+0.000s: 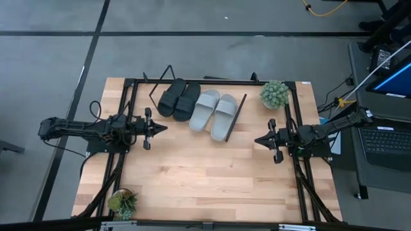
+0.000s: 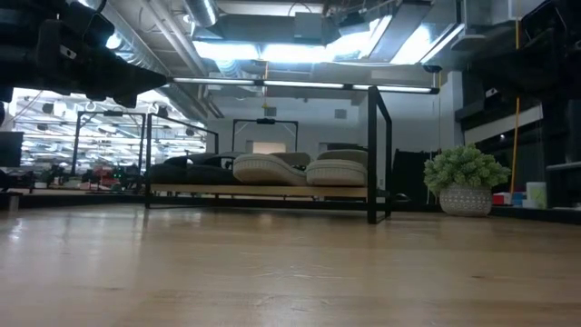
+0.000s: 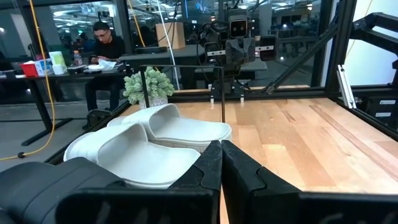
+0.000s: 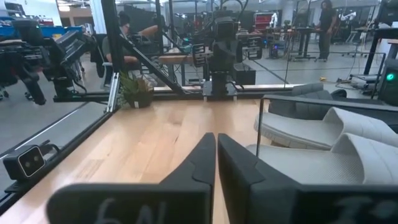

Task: Pick and place slides into the shelf
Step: Return to Home Position

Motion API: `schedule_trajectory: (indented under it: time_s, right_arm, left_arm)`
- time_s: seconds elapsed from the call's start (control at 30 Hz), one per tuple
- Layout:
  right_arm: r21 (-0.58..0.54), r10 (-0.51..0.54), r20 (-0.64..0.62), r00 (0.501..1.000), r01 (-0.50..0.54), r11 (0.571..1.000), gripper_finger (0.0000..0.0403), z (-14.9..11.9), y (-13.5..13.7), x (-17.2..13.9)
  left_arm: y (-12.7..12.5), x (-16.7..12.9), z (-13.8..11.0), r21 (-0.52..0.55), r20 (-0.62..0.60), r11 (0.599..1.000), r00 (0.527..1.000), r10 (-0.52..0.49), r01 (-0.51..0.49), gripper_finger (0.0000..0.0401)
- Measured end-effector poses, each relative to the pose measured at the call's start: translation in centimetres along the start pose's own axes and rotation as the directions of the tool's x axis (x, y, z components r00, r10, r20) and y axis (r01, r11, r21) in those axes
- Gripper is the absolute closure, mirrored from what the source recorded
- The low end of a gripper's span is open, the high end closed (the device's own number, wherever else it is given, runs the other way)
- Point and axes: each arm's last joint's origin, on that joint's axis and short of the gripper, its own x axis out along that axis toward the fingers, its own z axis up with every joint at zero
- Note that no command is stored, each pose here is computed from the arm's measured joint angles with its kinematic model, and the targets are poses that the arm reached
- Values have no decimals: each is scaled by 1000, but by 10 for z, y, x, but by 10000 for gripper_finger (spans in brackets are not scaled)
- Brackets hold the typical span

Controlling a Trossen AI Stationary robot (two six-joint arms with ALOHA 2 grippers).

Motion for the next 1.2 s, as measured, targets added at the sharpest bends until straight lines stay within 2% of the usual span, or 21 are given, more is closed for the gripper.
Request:
schedule_trajectory:
  time_s: [0.27, 0.43, 0.63, 0.73, 1.0, 1.2]
  right_arm:
    - [-2, 0, 0, 1000, 0, 1000, 390, 0, 0, 0]
    - [-127, 1, 6, 1000, 0, 992, 386, 1, 0, -1]
    - [-157, -16, 67, 998, 26, 987, 386, 7, -4, -6]
    - [-171, 12, 48, 999, -3, 985, 390, 5, -8, -8]
    - [-210, 173, 2, 985, -169, 963, 393, -1, -10, -16]
    - [-179, 180, 10, 984, -175, 968, 393, 0, -12, -17]
  left_arm:
    - [0, 0, 0, 0, 0, 1000, 1000, 0, 0, 401]
    - [0, 0, 0, 0, 0, 1000, 1000, 0, 0, 401]
    - [0, 0, 0, 0, 0, 1000, 1000, 0, 0, 401]
    - [0, 0, 0, 0, 0, 1000, 1000, 0, 0, 401]
    - [0, 0, 0, 0, 0, 1000, 1000, 0, 0, 401]
    - [0, 0, 0, 0, 0, 1000, 1000, 0, 0, 401]
